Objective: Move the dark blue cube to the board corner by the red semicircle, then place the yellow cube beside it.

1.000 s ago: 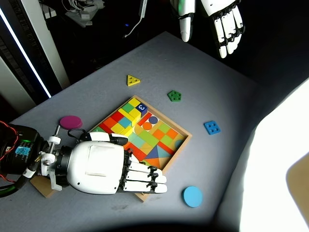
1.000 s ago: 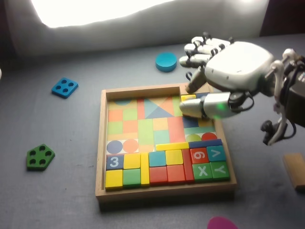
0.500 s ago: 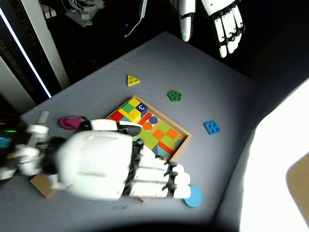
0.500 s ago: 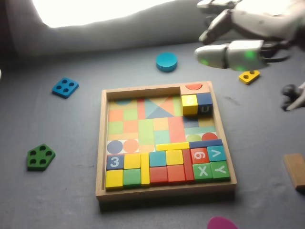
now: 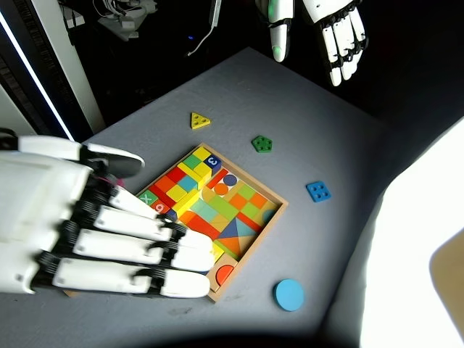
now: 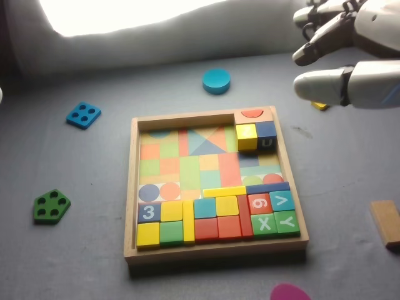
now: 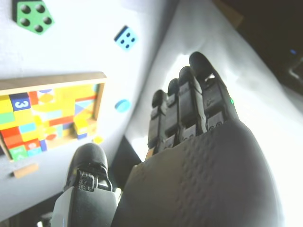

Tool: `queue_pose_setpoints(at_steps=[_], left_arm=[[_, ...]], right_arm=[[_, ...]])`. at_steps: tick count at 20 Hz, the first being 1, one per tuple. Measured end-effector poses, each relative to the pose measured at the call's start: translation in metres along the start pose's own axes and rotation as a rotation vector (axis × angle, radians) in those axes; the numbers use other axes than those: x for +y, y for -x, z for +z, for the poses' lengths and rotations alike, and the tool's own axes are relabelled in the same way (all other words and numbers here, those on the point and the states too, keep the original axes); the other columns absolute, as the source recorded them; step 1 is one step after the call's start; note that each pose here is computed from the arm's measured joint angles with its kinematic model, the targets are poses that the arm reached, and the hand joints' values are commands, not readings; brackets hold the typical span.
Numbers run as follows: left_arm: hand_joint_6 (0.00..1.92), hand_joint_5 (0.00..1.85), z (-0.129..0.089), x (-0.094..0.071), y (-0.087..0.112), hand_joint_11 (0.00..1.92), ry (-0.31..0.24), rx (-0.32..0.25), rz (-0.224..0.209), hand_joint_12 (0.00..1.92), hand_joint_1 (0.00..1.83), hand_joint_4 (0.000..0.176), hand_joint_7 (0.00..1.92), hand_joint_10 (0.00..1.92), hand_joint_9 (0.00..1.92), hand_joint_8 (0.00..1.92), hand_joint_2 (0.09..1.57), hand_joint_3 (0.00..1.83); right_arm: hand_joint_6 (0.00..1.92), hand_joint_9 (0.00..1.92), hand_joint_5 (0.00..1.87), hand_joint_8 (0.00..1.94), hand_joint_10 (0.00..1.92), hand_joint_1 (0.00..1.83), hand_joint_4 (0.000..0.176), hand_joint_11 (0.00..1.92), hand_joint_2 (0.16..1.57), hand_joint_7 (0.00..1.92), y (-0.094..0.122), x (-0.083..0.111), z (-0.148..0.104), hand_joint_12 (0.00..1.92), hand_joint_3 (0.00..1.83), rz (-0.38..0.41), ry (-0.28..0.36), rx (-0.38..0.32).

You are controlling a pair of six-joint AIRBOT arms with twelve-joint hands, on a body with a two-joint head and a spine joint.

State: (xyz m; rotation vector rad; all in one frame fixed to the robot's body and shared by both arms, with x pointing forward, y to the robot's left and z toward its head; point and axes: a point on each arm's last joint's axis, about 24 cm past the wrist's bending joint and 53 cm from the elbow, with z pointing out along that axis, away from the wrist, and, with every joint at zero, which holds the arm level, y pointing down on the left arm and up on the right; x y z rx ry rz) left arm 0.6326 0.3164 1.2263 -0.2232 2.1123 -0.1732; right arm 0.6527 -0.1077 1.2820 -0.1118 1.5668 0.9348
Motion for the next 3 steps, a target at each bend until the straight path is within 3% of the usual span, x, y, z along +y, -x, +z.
queue_pose_setpoints(at_steps=[2,3], left_arm=[[0.02,0.36,0.0,0.0005,0.0009,0.04,0.002,-0.004,0.003,1.15,0.0,0.005,0.42,0.04,0.44,0.01,1.24,0.0],[0.03,0.39,0.0,0.0005,0.001,0.07,0.002,-0.004,0.003,1.18,0.0,0.01,0.46,0.05,0.48,0.02,1.24,0.0]], right_arm=[[0.02,0.63,0.82,0.05,0.29,0.05,0.0,0.04,1.19,0.74,-0.0022,0.0026,0.0014,1.52,0.0,0.002,0.006,0.004],[0.03,0.67,0.85,0.05,0.47,0.06,0.0,0.11,1.19,0.84,-0.0026,0.0032,0.0017,1.6,0.0,0.003,0.007,0.004]])
